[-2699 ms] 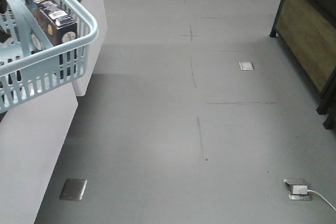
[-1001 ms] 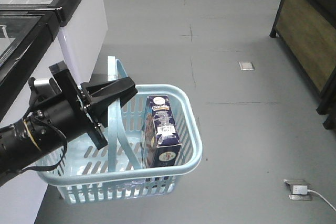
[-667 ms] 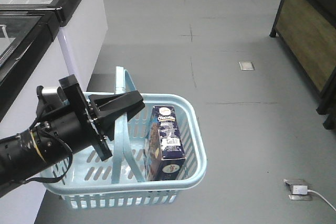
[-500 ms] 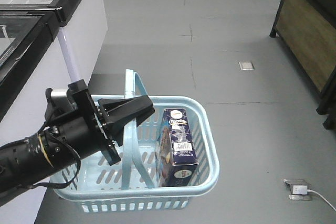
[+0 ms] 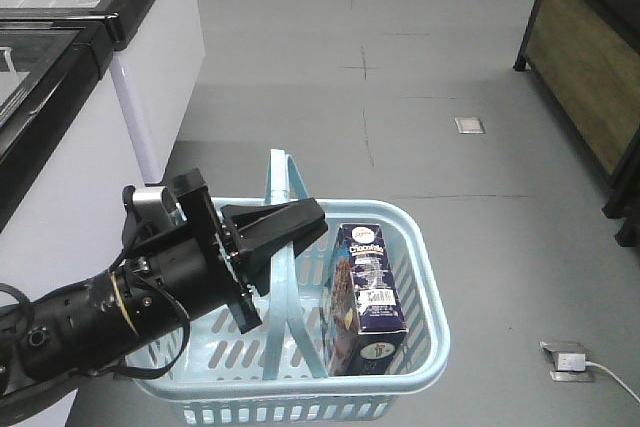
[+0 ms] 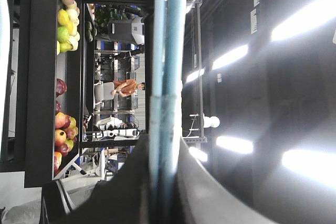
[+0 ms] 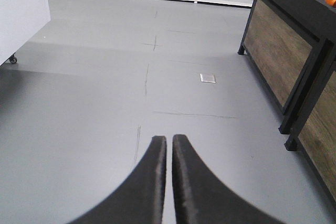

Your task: Left arm holds basket, right arm returns cookies

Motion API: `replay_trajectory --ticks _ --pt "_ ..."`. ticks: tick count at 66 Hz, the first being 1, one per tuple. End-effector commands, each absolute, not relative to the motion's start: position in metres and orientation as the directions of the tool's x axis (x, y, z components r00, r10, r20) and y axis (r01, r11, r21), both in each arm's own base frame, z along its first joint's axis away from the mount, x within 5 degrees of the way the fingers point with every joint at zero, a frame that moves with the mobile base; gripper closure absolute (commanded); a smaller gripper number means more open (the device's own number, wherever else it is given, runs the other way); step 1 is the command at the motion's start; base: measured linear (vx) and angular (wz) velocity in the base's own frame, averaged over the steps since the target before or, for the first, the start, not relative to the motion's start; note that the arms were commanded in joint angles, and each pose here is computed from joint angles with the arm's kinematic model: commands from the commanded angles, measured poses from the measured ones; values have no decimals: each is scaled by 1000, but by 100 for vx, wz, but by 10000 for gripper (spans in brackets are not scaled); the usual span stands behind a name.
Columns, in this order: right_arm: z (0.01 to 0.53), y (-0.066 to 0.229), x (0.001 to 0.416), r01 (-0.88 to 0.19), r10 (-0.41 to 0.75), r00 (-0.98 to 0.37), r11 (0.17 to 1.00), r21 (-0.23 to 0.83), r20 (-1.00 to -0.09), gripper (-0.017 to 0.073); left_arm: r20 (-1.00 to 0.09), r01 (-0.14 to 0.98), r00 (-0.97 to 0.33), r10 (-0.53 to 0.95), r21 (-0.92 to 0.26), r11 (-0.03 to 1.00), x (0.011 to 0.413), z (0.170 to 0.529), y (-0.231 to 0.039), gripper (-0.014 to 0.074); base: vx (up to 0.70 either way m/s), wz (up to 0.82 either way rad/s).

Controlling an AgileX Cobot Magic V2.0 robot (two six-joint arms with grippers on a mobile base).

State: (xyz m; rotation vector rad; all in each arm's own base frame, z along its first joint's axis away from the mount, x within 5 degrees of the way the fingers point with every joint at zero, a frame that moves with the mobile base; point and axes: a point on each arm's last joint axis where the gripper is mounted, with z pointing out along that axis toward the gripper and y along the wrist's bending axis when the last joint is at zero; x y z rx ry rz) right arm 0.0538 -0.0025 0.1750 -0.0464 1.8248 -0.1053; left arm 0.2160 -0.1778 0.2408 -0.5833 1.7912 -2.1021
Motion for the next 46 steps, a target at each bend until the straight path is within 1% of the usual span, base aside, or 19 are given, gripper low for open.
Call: replay_trajectory --ticks 1,46 --pt "177 -3 55 36 -106 -191 993 -115 -976 556 59 134 -909 -412 -896 -423 207 280 -176 596 0 0" --pt "177 -3 55 36 -106 -190 993 -115 -976 556 33 172 -897 -441 -893 -416 207 281 -178 596 0 0"
